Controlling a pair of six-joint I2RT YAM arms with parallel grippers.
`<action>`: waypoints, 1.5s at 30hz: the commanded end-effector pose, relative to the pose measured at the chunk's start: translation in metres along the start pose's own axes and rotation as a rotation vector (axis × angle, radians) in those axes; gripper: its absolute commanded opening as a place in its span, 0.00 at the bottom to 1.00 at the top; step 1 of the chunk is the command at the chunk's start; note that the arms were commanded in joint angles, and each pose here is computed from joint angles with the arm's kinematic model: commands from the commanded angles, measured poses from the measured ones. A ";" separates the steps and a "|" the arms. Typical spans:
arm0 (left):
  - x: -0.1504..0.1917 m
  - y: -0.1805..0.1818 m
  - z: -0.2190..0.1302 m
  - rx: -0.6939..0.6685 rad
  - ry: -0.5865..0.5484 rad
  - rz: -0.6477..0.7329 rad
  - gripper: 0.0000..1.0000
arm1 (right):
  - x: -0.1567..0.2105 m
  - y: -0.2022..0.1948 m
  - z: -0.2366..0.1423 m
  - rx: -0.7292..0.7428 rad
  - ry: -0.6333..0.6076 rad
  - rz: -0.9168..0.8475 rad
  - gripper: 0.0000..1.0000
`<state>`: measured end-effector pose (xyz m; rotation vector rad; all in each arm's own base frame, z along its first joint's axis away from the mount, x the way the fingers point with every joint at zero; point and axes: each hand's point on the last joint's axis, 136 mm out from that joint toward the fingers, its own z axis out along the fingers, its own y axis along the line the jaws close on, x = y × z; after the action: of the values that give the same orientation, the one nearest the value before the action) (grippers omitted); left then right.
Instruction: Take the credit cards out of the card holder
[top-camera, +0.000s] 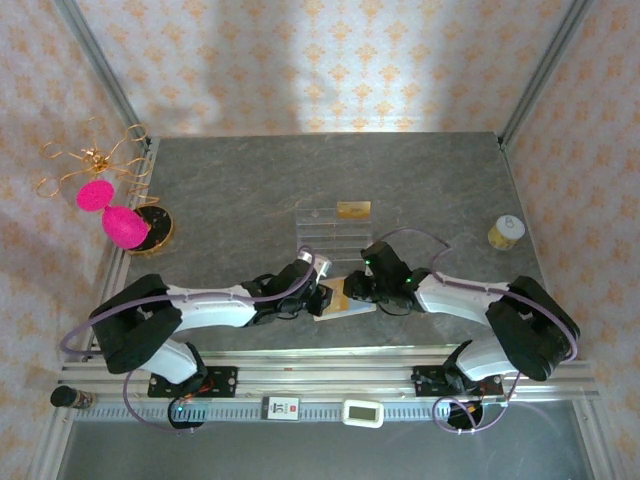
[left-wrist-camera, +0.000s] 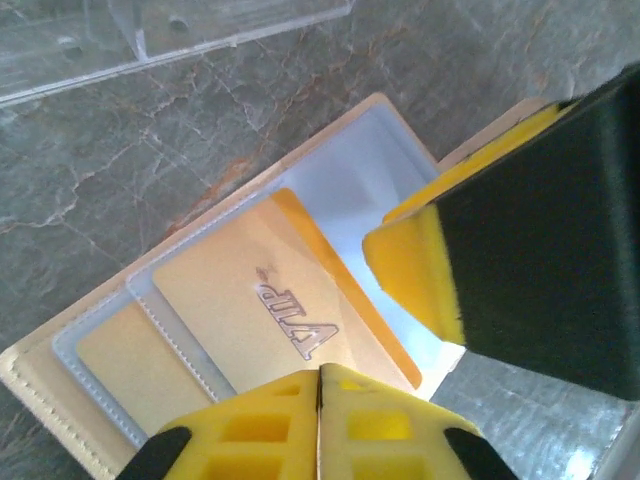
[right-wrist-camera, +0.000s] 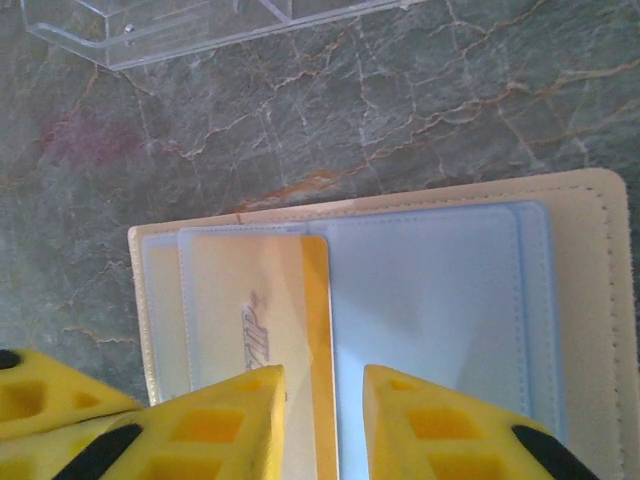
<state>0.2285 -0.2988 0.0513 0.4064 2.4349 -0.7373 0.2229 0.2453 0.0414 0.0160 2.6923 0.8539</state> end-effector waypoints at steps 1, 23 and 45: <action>-0.004 -0.003 0.009 -0.007 0.000 0.009 0.01 | 0.004 0.003 0.001 -0.041 0.020 -0.023 0.25; 0.039 0.036 0.019 -0.131 0.119 -0.029 0.00 | 0.010 -0.002 0.019 -0.079 0.067 0.009 0.17; 0.005 0.024 -0.009 -0.047 0.014 -0.051 0.00 | 0.015 -0.017 0.000 -0.033 0.030 0.107 0.00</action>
<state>0.2325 -0.2708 0.0330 0.3265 2.4945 -0.6635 0.2134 0.2394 0.0281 0.1141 2.7164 0.9572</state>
